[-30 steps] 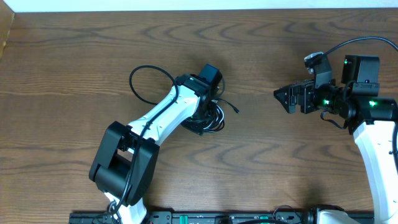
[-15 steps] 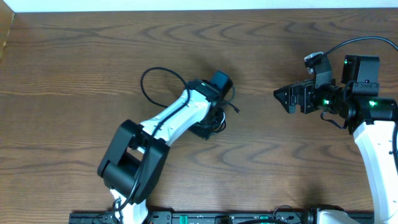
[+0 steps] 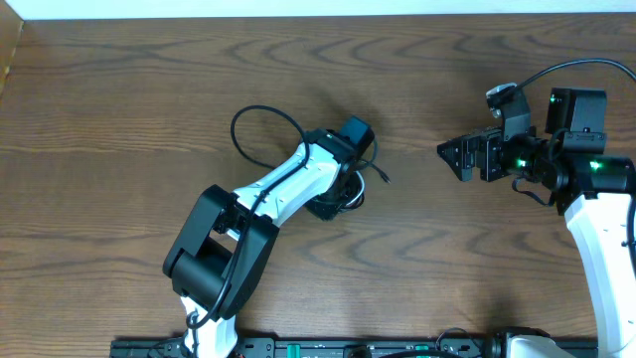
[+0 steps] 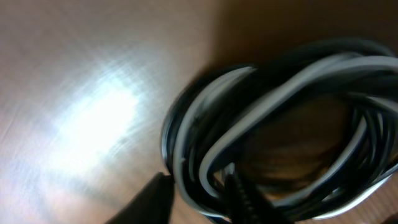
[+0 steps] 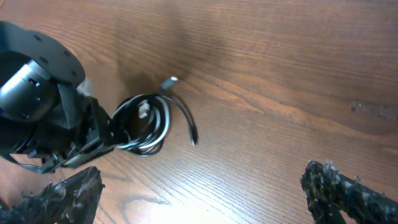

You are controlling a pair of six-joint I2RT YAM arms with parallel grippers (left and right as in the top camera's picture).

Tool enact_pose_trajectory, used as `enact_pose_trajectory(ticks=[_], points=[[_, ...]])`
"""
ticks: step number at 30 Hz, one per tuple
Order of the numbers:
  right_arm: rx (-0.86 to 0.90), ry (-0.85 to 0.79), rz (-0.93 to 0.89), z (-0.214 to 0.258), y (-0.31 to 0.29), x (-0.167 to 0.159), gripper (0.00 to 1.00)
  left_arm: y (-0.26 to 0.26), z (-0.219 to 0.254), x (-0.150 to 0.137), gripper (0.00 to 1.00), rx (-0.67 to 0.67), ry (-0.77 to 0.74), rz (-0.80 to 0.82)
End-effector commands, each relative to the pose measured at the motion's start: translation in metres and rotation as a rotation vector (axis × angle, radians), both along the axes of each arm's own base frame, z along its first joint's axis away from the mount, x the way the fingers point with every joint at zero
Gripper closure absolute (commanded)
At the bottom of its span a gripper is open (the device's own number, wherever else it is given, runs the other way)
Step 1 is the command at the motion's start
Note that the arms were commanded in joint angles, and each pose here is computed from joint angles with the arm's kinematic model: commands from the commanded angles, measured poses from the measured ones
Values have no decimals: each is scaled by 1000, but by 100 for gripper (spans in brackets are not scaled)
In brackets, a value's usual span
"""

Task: Untangle cables
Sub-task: 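Lower the left gripper onto the cable coil and pinch a loop, then lift the cable bundle with the left gripper toward the right gripper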

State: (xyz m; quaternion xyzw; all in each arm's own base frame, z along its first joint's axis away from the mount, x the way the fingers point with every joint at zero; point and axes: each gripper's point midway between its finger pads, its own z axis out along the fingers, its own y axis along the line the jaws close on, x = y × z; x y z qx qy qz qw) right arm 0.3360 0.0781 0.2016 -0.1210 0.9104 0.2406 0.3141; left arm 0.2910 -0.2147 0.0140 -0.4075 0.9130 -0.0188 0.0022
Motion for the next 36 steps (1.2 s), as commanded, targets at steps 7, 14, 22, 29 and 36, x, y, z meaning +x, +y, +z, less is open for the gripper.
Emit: enact_pose_trajectory(ticks=[7, 14, 22, 29, 36], points=[[8, 12, -2, -2, 2, -2, 1, -17, 8, 27, 92, -40, -141, -576], [27, 22, -25, 0, 2, 0, 1, -34, 66, 48, 93, -54, -377, -921], [108, -3, 21, 11, 16, 1, 1, -45, 159, 64, 92, -61, -700, -1012], [134, -21, 33, 18, 28, 4, 1, -51, 182, 57, 93, -116, -757, -1023], [148, -10, 41, 19, 37, 2, 1, -53, 202, 53, 93, -156, -811, -1025]])
